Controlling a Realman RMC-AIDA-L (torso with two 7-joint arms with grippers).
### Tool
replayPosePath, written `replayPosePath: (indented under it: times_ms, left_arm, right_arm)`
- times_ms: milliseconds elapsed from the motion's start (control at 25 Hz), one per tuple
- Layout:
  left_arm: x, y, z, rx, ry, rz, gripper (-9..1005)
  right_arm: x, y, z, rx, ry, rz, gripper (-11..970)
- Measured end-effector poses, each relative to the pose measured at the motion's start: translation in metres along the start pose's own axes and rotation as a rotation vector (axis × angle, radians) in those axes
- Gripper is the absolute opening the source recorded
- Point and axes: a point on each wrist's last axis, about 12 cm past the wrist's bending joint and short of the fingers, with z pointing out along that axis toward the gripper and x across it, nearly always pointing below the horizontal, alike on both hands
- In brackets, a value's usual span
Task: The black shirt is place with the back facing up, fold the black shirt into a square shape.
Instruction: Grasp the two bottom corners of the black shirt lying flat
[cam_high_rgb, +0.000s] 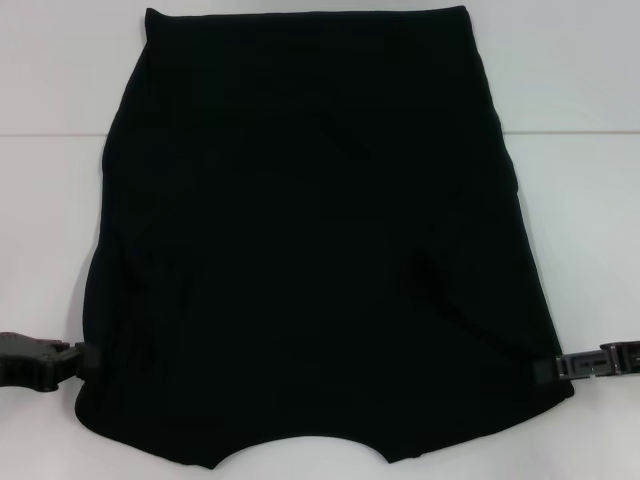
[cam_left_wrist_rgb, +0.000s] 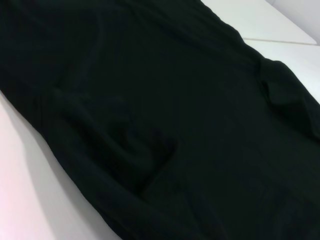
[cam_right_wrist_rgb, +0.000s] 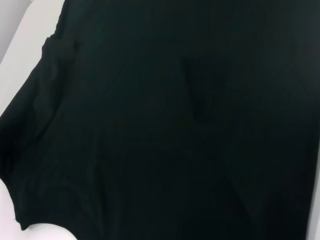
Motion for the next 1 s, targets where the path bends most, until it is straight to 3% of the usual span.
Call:
replayPosePath:
  times_ms: [400,1000]
  left_arm:
    - [0.0003,0.0003,-0.0004,-0.001,0.001,0.001,1]
    - [-0.0004,0.0006,0.0004,0.0,-0.002,-0.001,1]
  right_arm:
    - [-0.0046,0.0052,0.0046,-0.013,0.007,-0.015,887]
    - [-0.0004,-0.0032,-0.0003,0.023,-0.012,0.013,877]
